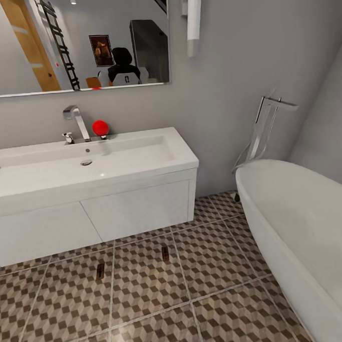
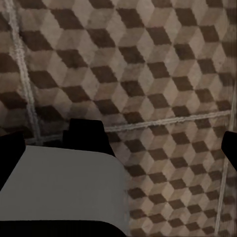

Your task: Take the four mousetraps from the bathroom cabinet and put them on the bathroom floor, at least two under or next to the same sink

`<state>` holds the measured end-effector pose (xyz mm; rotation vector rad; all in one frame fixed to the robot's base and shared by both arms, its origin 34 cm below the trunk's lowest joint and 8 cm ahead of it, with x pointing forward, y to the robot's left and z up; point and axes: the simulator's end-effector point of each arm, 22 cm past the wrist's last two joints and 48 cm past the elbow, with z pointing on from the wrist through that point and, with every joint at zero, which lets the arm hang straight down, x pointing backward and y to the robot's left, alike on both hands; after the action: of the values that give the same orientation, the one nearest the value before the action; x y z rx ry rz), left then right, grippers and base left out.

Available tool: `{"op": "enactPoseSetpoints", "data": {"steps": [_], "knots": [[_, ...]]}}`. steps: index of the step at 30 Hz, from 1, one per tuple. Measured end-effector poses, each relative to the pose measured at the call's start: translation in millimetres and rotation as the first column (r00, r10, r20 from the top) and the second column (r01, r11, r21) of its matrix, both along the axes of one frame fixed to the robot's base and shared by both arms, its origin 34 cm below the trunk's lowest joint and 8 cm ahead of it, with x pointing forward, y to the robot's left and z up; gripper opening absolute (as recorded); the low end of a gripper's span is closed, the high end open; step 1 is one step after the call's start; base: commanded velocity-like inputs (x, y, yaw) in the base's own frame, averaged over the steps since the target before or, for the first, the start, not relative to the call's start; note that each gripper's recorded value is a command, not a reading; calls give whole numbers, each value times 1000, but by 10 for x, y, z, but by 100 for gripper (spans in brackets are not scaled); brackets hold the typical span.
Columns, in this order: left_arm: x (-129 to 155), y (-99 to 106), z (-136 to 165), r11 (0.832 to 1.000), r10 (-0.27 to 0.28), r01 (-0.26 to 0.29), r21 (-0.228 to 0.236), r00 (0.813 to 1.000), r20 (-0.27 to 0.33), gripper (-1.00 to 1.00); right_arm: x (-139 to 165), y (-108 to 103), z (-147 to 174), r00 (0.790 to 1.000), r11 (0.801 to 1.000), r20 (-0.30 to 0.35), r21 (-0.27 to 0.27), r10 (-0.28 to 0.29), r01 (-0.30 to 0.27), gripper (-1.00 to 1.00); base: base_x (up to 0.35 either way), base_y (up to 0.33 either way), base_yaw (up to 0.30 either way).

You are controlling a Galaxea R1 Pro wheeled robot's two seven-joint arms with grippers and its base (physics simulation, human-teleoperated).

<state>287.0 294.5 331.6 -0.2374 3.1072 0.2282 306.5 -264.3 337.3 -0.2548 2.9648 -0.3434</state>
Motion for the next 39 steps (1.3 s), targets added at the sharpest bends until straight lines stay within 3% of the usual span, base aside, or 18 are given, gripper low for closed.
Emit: {"op": "enactPoseSetpoints", "data": {"steps": [4,29,39], "knots": [[-3,15,1,1000,0,0,2,1000,0,100,-4,-78,1,1000,1000,0,-10,1,-1,100,0,0,0],[-4,6,0,1000,-2,2,1,1000,-1,100,-10,-94,1,1000,1000,-1,-11,1,-1,100,0,0,0],[2,12,4,1000,0,0,1,1000,0,100,-75,-108,-1,1000,1000,-7,-12,-5,5,100,0,0,-195]]}}
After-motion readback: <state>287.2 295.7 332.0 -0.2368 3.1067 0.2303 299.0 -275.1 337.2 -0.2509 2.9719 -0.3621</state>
